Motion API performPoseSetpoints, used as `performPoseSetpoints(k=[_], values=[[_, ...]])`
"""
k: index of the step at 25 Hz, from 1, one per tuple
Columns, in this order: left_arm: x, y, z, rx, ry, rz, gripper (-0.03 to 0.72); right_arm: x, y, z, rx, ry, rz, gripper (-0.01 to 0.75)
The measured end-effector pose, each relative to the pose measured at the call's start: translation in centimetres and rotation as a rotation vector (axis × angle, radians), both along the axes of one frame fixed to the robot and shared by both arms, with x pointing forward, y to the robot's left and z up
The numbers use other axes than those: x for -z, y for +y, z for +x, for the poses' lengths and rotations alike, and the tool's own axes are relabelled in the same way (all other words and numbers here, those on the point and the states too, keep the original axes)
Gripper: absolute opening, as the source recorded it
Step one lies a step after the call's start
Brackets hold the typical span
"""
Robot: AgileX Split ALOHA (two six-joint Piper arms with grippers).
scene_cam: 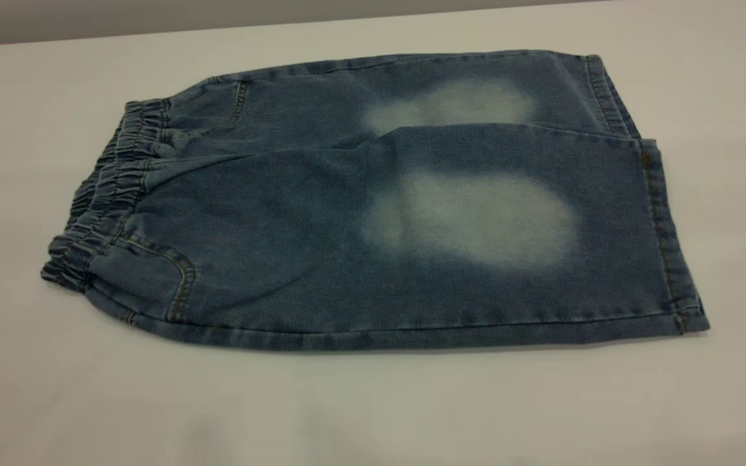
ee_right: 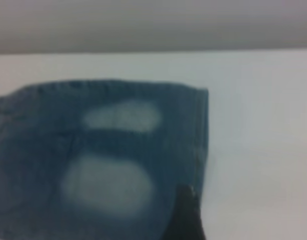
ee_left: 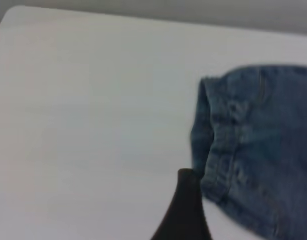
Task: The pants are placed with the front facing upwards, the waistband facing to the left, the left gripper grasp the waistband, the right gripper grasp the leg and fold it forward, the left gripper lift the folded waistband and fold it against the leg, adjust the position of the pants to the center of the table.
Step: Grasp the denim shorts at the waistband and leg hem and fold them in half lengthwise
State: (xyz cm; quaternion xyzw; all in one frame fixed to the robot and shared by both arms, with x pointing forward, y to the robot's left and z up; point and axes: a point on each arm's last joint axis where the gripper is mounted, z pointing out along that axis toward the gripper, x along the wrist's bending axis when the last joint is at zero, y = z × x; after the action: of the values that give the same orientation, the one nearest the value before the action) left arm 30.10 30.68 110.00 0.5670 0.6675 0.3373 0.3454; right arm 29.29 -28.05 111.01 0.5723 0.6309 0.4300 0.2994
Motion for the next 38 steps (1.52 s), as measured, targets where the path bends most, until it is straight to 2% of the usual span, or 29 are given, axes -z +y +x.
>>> performPoseSetpoints(k=[5,9,14,16,19,30,38], values=[[-1.9,0.0,4.1,-0.018,0.091,-0.029,0.565,0.0,0.3,3.9,-0.006,0.052,0.068,0.514],[-2.4,-0.3,8.4,-0.029,0.155,-0.092,0.565,1.3,0.5,6.3,-0.009,0.187,0.082,0.514],[1.9,-0.6,12.4,-0.039,0.421,-0.126,0.565,2.8,0.7,8.0,-0.022,0.330,0.111,0.514],[3.7,-0.7,13.6,-0.046,0.484,-0.146,0.565,3.1,0.7,8.4,-0.020,0.346,0.111,0.514],[5.9,-0.9,15.2,-0.049,0.523,-0.179,0.565,3.1,0.7,8.8,-0.014,0.337,0.125,0.514],[11.6,-0.9,18.5,-0.056,0.565,-0.169,0.565,5.0,0.8,11.3,0.002,0.441,0.146,0.514],[16.2,-0.8,20.5,-0.027,0.657,-0.131,0.565,5.9,0.9,12.8,0.001,0.460,0.161,0.514]])
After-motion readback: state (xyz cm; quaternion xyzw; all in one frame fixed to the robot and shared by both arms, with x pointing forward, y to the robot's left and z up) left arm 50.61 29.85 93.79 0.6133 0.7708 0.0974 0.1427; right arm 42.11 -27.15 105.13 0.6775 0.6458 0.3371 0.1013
